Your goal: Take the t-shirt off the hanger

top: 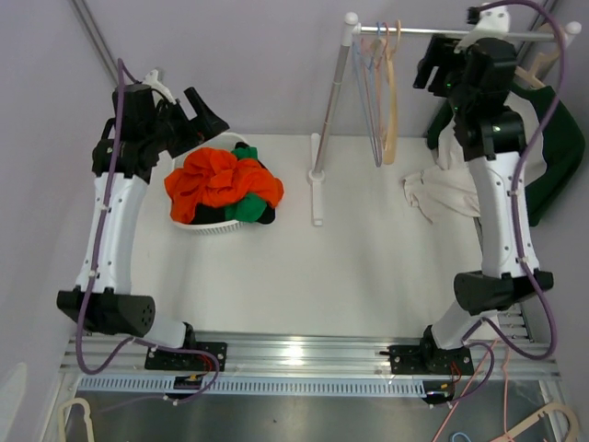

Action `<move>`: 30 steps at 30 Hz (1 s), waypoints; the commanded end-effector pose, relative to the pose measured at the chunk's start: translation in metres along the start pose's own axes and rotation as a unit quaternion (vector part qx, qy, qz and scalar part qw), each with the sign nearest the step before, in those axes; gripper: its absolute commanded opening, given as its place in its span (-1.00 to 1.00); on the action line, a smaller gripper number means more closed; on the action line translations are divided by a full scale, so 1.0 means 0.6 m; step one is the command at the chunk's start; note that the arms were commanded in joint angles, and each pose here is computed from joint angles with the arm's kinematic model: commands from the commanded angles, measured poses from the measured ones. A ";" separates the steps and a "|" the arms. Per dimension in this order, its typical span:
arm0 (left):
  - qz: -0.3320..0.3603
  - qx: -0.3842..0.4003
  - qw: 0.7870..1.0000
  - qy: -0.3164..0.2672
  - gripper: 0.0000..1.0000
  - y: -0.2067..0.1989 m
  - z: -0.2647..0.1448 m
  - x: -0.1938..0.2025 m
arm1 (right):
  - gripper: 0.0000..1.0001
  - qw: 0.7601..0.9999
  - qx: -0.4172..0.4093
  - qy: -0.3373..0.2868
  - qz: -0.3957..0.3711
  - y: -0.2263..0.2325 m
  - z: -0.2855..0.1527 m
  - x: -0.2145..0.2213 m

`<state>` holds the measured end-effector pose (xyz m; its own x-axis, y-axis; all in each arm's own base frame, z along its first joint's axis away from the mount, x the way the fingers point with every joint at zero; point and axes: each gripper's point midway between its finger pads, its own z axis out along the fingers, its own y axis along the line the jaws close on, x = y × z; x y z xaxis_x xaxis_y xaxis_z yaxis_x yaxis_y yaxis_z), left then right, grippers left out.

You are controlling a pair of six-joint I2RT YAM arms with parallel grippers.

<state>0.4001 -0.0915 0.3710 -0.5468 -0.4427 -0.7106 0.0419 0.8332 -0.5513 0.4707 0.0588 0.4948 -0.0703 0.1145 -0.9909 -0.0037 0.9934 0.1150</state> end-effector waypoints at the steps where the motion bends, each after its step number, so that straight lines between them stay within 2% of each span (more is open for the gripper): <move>1: 0.050 0.033 0.998 -0.018 0.99 -0.056 -0.050 0.005 | 0.57 0.995 0.092 -0.031 -0.002 -0.097 -0.059 -0.051; 8: 0.117 0.120 0.984 -0.056 0.99 -0.157 -0.124 0.021 | 0.71 0.975 0.223 0.002 -0.014 -0.240 -0.054 -0.023; 9: 0.127 0.128 0.982 -0.063 0.99 -0.165 -0.136 0.022 | 0.88 0.971 0.237 0.001 -0.022 -0.252 -0.046 -0.022; 10: 0.136 0.139 0.979 -0.059 0.99 -0.179 -0.140 0.031 | 0.97 0.968 0.251 -0.002 -0.029 -0.261 -0.042 -0.024; 15: 0.165 0.163 0.972 -0.046 0.99 -0.203 -0.156 0.059 | 0.99 0.958 0.281 0.005 -0.054 -0.312 -0.019 -0.023; 24: 0.181 0.159 0.970 -0.032 0.99 -0.190 -0.156 0.096 | 0.99 0.935 0.352 0.000 -0.046 -0.410 0.002 -0.011; 30: 0.185 0.154 0.970 -0.034 0.99 -0.184 -0.157 0.099 | 0.99 0.938 0.345 -0.012 -0.040 -0.441 0.032 -0.007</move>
<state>0.2914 -0.1814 0.4158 -0.4511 -0.1662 -0.8769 0.4492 0.8067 -0.3840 0.4816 -0.1965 0.4453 -0.1632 0.0556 -0.9850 0.6381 0.7674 -0.0624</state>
